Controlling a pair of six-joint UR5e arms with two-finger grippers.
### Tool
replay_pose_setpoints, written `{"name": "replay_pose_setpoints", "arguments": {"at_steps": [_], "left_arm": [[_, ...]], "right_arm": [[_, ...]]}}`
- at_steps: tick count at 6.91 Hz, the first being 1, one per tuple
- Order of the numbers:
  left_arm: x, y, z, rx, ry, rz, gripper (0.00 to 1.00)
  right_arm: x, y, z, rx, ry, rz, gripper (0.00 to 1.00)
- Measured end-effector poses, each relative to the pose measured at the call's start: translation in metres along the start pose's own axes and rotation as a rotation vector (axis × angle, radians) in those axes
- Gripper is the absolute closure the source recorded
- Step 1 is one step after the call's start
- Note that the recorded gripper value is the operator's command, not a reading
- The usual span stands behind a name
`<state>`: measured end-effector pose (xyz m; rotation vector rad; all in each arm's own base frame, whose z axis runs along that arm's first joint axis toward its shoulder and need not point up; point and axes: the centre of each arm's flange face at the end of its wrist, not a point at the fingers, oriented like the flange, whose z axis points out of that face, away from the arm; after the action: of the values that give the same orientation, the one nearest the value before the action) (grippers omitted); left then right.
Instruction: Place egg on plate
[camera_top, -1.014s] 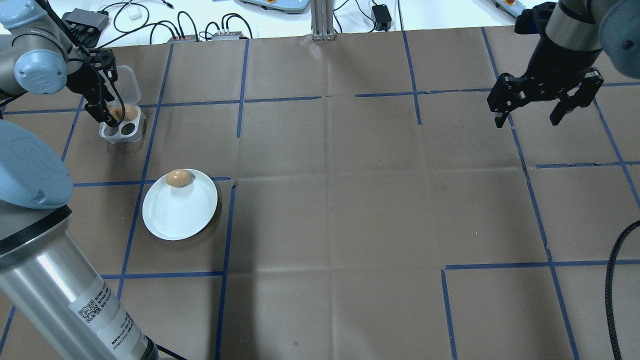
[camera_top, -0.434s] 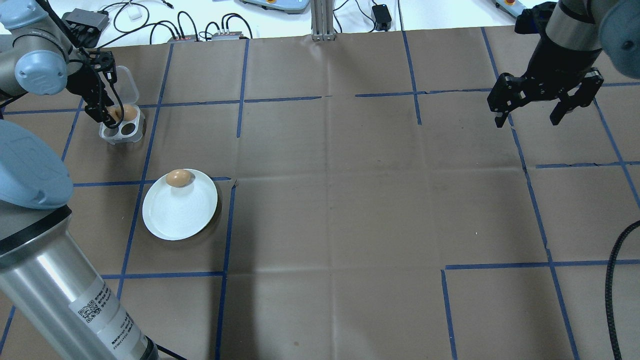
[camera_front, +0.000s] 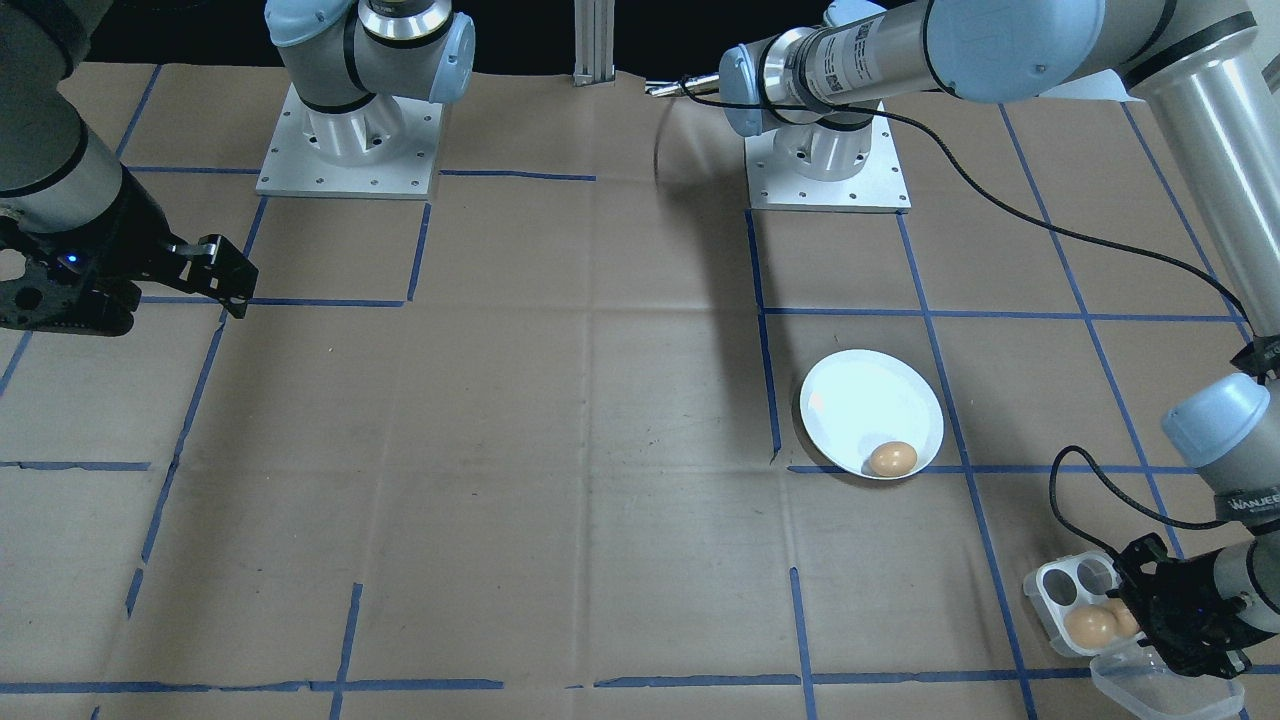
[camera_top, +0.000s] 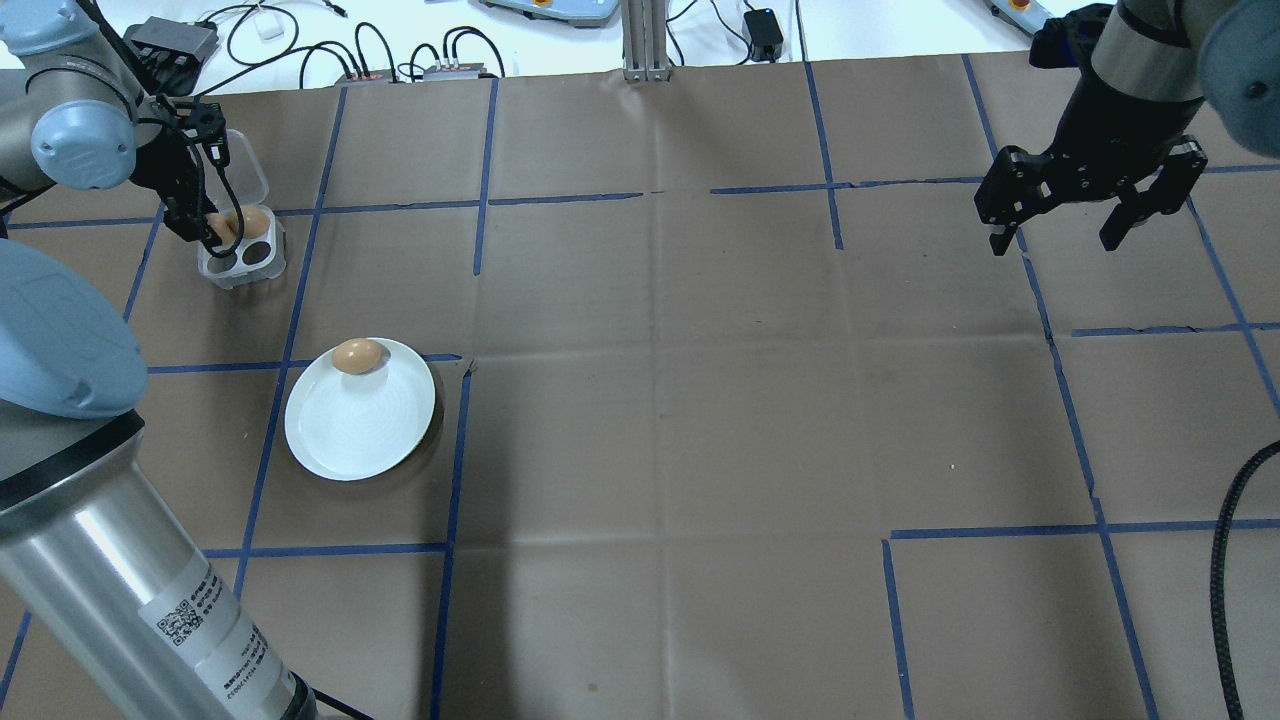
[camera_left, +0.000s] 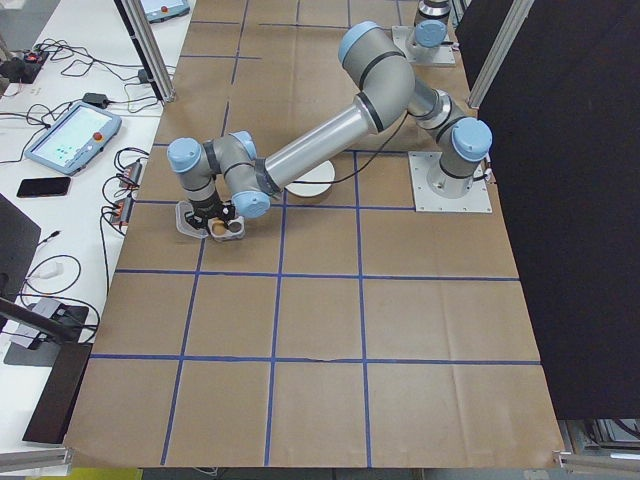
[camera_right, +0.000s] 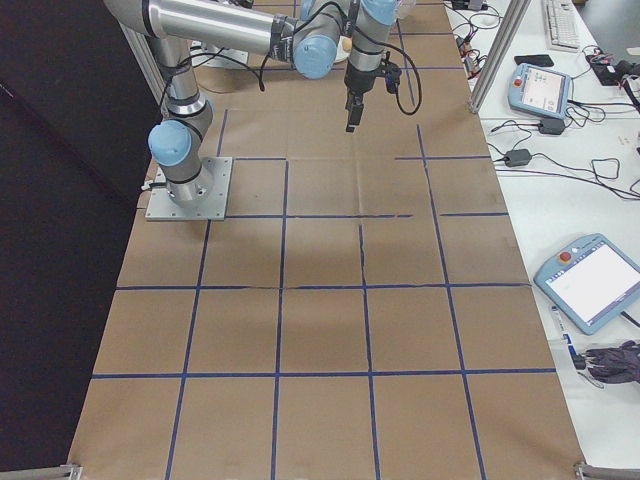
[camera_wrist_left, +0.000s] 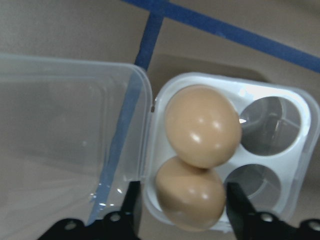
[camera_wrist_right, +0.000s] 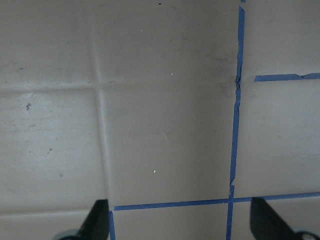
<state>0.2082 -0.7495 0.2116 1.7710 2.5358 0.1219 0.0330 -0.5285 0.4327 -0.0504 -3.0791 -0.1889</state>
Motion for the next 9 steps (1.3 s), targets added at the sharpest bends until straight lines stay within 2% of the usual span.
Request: {"name": "replay_pose_setpoints", "arguments": {"at_steps": [3, 5, 7, 9], "left_arm": [[0.0, -0.009, -0.004, 0.019, -0.008, -0.025, 0.66], [0.0, -0.011, -0.007, 0.028, -0.012, -0.036, 0.73], [0.001, -0.01, -0.021, 0.029, -0.029, -0.04, 0.75], [0.009, -0.007, -0.056, 0.026, -0.063, -0.043, 0.75]], "right_arm": [[0.0, 0.0, 0.0, -0.001, 0.0, 0.0, 0.0], [0.0, 0.0, 0.0, 0.0, 0.0, 0.0, 0.0], [0.0, 0.0, 0.0, 0.001, 0.0, 0.0, 0.0], [0.0, 0.0, 0.0, 0.0, 0.0, 0.0, 0.0]]}}
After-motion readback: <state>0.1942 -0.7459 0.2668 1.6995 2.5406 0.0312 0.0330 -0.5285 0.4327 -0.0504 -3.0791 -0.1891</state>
